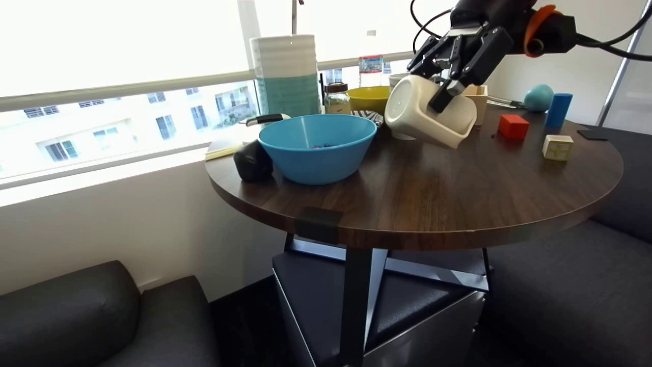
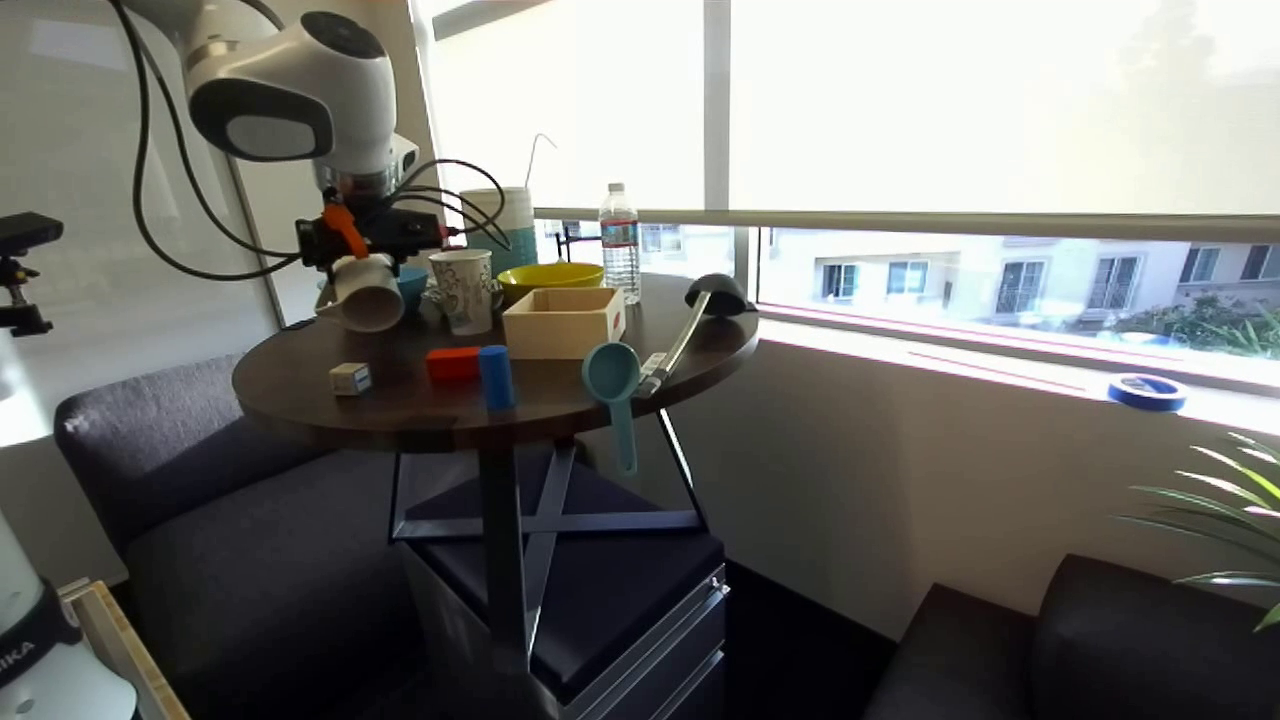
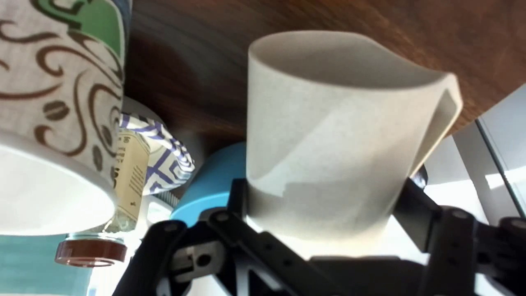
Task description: Flip the mug over on the table
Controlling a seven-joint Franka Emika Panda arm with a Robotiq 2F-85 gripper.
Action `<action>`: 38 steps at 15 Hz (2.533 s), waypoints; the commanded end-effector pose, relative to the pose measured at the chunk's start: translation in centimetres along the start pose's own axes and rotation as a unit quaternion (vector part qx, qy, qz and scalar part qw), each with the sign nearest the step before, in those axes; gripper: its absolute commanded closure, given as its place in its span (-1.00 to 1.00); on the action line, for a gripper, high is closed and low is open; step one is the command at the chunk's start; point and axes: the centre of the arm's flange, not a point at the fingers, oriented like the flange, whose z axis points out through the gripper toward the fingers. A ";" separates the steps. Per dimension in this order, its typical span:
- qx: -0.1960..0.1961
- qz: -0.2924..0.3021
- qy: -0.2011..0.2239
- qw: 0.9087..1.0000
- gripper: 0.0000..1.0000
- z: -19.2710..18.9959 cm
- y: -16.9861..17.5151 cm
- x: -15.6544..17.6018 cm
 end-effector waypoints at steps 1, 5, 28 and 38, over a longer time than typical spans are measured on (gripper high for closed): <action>0.010 0.012 0.095 0.995 -0.26 -1.1 -1.9 -2.1; 0.015 0.029 0.163 0.986 -0.26 -0.3 -2.3 -4.4; 0.016 0.071 0.263 0.962 -0.94 4.6 -1.0 -6.9; 0.004 0.071 0.234 0.970 -1.00 3.6 -1.2 -7.3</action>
